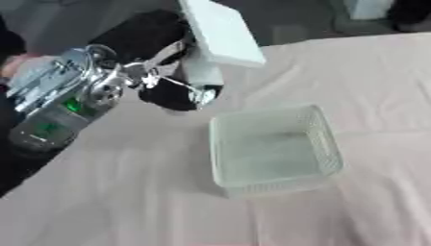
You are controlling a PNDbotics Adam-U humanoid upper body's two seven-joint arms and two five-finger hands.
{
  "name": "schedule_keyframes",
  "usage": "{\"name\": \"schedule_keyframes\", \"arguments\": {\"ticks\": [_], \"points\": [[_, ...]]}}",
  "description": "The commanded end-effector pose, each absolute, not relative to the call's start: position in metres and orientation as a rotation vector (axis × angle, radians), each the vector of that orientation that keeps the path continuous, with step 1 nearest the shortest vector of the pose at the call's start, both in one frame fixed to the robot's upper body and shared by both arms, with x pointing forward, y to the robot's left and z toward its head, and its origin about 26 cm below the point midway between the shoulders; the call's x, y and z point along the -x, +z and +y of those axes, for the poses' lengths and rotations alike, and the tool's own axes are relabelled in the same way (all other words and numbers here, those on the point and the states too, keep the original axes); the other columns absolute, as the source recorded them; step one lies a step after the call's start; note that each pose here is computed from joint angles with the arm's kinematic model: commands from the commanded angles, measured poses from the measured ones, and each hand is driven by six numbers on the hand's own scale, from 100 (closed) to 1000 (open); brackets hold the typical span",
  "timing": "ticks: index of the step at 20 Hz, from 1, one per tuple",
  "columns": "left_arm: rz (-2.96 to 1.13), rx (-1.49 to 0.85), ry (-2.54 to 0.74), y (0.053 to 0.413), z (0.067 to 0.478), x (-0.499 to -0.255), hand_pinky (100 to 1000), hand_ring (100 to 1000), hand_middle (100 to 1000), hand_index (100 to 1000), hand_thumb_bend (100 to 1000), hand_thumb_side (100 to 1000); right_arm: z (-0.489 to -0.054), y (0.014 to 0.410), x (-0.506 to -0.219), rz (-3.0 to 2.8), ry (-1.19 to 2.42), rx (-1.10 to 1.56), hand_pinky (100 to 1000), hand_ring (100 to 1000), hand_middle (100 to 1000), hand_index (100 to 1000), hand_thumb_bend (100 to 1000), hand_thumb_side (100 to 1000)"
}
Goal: Pick up objects on the table and place them in the box.
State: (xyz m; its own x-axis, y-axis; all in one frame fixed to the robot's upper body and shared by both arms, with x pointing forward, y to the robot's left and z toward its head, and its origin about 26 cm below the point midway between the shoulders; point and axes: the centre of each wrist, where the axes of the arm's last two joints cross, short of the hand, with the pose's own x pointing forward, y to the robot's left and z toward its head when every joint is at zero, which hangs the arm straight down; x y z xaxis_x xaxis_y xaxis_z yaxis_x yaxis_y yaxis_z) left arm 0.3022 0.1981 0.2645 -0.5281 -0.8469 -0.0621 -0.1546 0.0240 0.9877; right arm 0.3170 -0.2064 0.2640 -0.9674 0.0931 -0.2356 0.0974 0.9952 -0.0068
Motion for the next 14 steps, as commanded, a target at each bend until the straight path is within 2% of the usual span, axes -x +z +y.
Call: {"name": "schedule_keyframes", "arguments": {"ticks": [1, 2, 14], "points": [[-1.746, -1.033, -1.560, 0.274, 0.192, -0.299, 100, 100, 100, 131, 100, 482, -0.201, 0.272, -0.314, 2.866, -0.011, -0.103, 473, 312, 305, 461, 100, 928], [-1.744, -1.026, -1.565, 0.275, 0.189, -0.299, 100, 100, 100, 131, 100, 501, -0.201, 0.272, -0.314, 2.865, -0.009, -0.099, 473, 312, 305, 461, 100, 928], [-1.792, -0.927, -1.702, 0.280, 0.158, -0.294, 100, 100, 100, 133, 100, 490, -0.192, 0.274, -0.314, 2.858, 0.024, -0.049, 474, 312, 307, 461, 100, 929]]}}
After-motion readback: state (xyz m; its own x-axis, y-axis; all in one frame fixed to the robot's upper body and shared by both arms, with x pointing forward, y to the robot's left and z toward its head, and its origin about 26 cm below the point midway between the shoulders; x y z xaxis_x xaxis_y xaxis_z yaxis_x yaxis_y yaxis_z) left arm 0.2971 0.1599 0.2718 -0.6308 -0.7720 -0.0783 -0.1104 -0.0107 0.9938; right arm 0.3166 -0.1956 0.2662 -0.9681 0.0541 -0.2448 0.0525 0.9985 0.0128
